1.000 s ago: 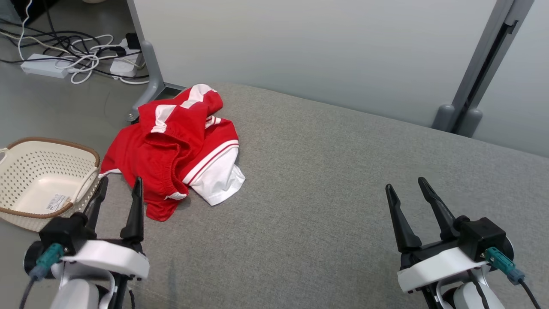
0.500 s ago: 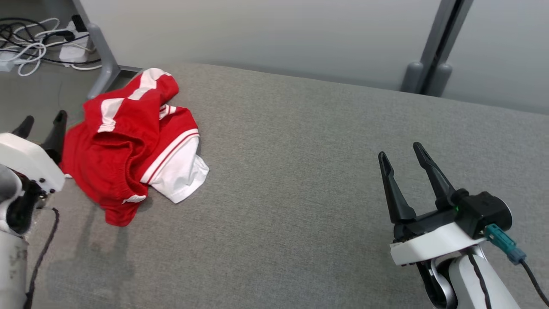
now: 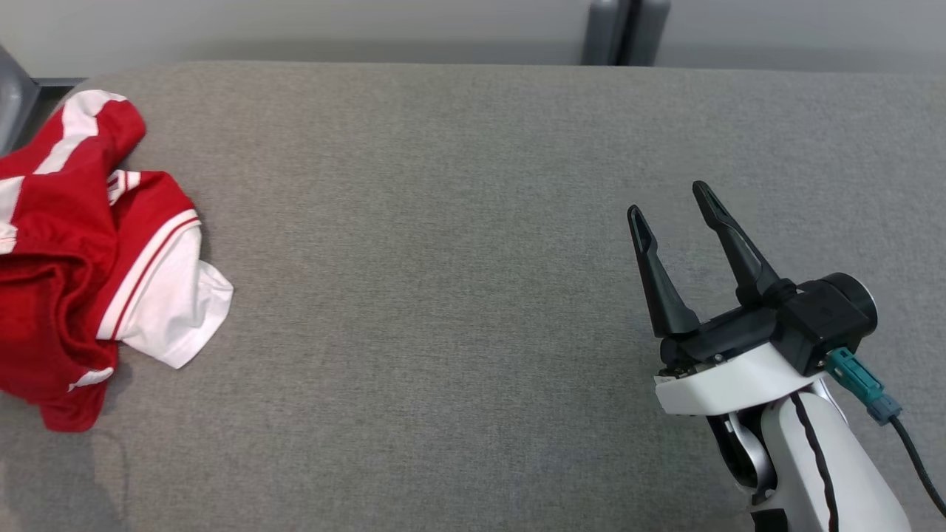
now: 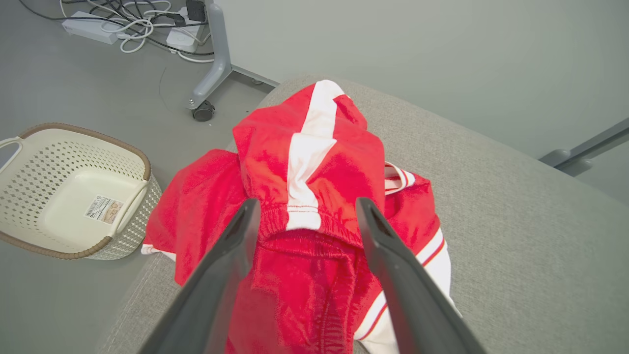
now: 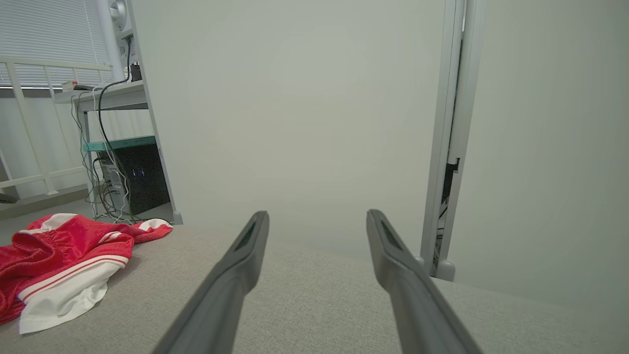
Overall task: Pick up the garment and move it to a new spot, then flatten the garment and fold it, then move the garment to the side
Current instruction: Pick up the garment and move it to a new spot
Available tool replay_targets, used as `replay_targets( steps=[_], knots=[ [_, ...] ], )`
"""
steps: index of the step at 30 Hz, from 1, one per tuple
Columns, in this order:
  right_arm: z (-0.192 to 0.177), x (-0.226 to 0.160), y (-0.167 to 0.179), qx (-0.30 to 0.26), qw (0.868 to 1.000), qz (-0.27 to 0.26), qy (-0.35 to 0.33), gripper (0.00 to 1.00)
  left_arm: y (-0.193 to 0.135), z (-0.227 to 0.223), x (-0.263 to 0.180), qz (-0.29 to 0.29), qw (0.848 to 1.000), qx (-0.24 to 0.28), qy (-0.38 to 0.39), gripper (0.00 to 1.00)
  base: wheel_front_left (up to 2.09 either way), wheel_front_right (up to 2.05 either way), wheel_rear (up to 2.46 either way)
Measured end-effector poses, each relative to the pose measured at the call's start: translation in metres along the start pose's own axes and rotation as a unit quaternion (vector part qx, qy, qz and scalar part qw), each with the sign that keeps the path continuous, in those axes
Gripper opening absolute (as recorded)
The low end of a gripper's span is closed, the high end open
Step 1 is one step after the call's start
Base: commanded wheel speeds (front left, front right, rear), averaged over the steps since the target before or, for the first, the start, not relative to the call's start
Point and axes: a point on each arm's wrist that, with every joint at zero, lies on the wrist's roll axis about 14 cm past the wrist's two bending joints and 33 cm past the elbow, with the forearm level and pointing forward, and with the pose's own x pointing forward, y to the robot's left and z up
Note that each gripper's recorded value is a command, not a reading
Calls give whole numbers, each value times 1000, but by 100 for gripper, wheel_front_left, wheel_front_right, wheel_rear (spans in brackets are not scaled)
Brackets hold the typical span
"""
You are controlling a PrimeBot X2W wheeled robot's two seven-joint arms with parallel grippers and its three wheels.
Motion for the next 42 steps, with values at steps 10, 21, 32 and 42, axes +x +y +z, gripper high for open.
replay_targets(
  steps=[10, 21, 32, 42],
  knots=[
    [-11, -17, -32, -10, 999, -43, 20, 100, 6, -41, 35, 35, 994, 7, 105, 100, 0, 0, 0],
    [-15, -21, -41, -14, 998, -56, 27, 100, 2, -43, 42, 31, 993, 15, 111, 0, 0, 0, 0],
    [-5, -22, -29, 2, 999, -46, 17, 100, -1, -12, 25, 16, 996, 60, 62, 0, 0, 0, 0],
    [18, -35, -24, 8, 999, -53, -2, 100, -13, 27, -3, -10, 996, 92, 17, 0, 0, 0, 0]
  ],
)
